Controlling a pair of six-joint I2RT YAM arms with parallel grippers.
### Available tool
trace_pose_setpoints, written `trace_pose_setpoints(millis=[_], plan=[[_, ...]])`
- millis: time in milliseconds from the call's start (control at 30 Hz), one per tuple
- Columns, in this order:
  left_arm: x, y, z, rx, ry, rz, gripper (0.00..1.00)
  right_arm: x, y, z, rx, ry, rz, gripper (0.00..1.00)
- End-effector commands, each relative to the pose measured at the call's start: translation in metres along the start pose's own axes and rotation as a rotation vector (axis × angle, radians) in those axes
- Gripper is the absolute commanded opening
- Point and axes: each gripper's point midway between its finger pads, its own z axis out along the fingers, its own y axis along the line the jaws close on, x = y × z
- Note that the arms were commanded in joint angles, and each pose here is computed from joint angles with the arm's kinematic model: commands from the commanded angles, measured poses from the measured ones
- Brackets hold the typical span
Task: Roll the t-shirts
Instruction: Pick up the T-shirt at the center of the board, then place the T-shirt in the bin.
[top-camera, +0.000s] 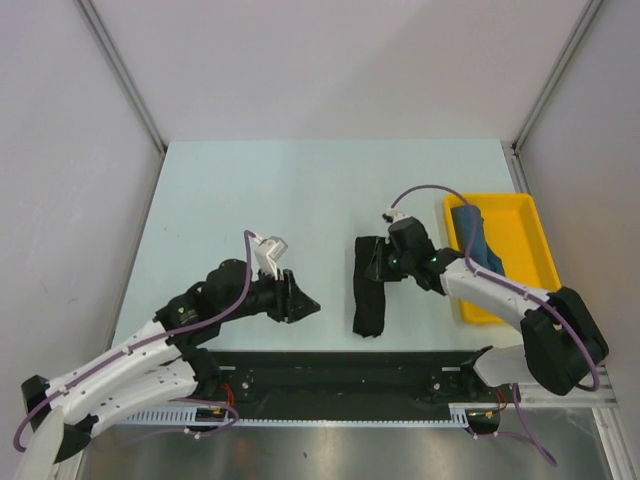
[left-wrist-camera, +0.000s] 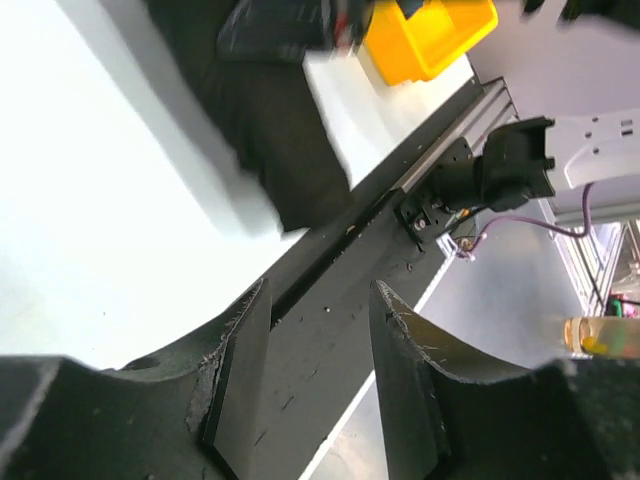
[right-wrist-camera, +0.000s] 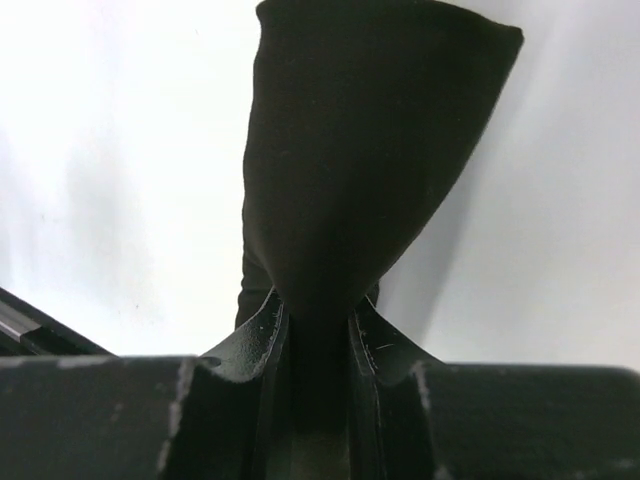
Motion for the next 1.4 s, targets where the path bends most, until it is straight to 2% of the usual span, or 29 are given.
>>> trace_pose_setpoints(millis=[0,67,200,333,467,500,833,900,1000,1233,1367], plan=[[-0.009,-0.012,-0.017,0.038,-0.015,0.085,0.48,-0.061,-0.015,-0.047,-0.007,-0.092,-0.163,0.00],[-0.009,-0.014,-0.019,0.051,-0.009,0.099,0.48,-0.072,-0.030,-0.058,0.010,-0.094,-0.224,0.00],[-0.008,-0.017,-0.025,0.076,-0.021,0.120,0.47,-0.108,-0.066,-0.084,0.017,-0.116,-0.237,0.00],[-0.004,-0.016,-0.029,0.094,-0.033,0.138,0.47,-0.137,-0.114,-0.114,-0.005,-0.165,-0.089,0.00],[-0.002,-0.020,-0.031,0.132,-0.041,0.149,0.47,-0.152,-0.150,-0.123,0.012,-0.160,-0.079,0.00],[-0.002,-0.019,-0.031,0.132,-0.041,0.154,0.47,-0.145,-0.159,-0.119,0.016,-0.108,-0.079,0.00],[0.007,-0.004,-0.031,0.108,-0.051,0.173,0.46,-0.190,-0.197,-0.157,-0.107,-0.243,0.029,0.00],[0.007,-0.002,-0.030,0.105,-0.056,0.173,0.46,-0.204,-0.200,-0.176,-0.157,-0.297,0.051,0.00],[0.006,0.002,-0.028,0.092,-0.064,0.176,0.45,-0.222,-0.210,-0.200,-0.143,-0.365,0.055,0.00],[0.007,0.006,-0.024,0.087,-0.068,0.174,0.46,-0.239,-0.232,-0.217,-0.110,-0.371,0.082,0.00],[0.006,0.007,-0.023,0.081,-0.073,0.175,0.46,-0.232,-0.247,-0.196,-0.097,-0.291,0.110,0.00]])
